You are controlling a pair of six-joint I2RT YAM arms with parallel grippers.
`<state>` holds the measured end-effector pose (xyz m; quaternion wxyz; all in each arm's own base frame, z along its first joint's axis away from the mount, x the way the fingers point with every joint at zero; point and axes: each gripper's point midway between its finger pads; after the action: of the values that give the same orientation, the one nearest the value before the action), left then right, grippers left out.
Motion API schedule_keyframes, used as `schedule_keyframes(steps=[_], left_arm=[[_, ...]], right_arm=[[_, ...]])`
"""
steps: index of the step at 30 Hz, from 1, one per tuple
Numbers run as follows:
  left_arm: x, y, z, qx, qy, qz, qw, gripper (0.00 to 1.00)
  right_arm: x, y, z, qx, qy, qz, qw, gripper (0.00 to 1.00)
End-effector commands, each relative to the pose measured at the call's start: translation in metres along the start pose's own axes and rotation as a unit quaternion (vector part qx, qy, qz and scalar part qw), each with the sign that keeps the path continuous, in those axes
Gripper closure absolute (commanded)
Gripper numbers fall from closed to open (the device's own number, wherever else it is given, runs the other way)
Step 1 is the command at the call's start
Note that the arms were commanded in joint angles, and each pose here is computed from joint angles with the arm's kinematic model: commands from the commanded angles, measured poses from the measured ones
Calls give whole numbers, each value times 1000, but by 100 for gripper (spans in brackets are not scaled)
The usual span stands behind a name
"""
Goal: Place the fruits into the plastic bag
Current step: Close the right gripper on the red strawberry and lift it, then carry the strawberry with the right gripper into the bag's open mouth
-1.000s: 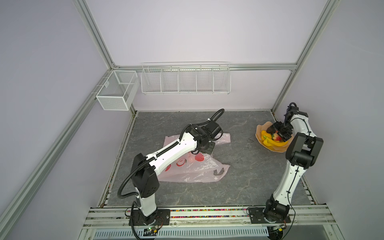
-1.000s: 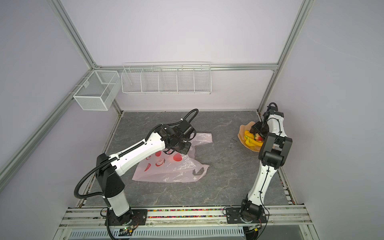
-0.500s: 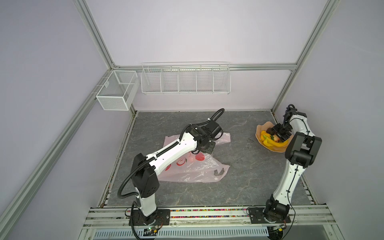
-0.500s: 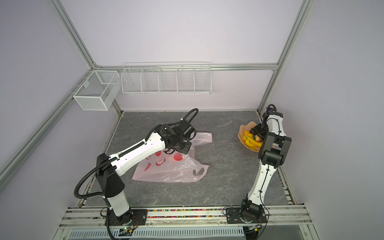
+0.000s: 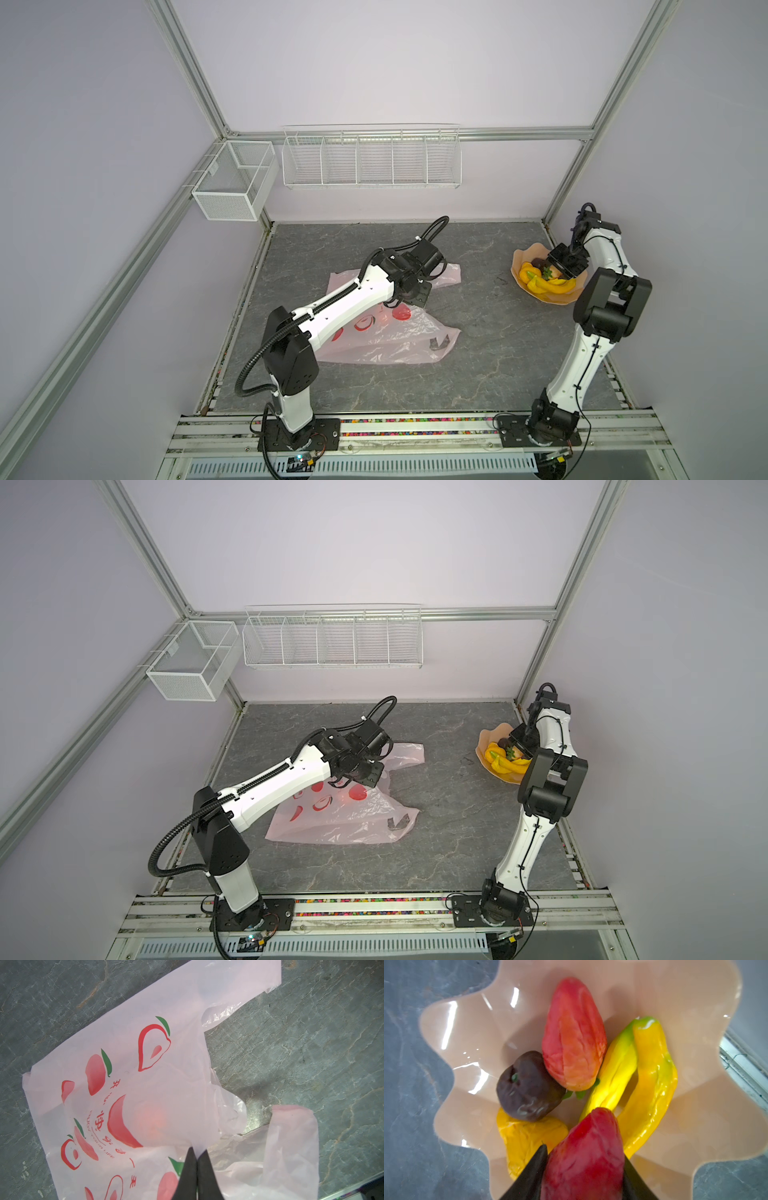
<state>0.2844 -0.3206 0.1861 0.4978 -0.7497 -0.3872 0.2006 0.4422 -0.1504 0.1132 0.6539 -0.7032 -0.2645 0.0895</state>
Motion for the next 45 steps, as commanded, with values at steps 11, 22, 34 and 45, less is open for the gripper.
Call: schedule_keyframes(steps=[11,22,34,45], left_arm=[[4,-8,2,-1,7,-10,1000,100],[6,-10,1,-1,15,-14,1000,100],[7,-12,-1,-1,18,-17,1000,100],[5,-12,-3,-2,18,-11,1000,100]], right_arm=[[24,-64,38,-19,-30,-157,987,55],[23,-78,113,50,-51,-294,953,59],[-1,-78,203,147,-59,-386,909,63],[15,-58,236,196,-65,-402,892,64]])
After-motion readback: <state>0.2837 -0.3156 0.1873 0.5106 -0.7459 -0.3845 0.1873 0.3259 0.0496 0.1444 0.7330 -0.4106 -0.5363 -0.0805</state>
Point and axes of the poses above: each gripper's point midway between its finger pads, its own y axis out along the fingers, its own x axis along the line the jaws close on, z = x × y, and after that the axes turned 10 degrees about y, right-handed
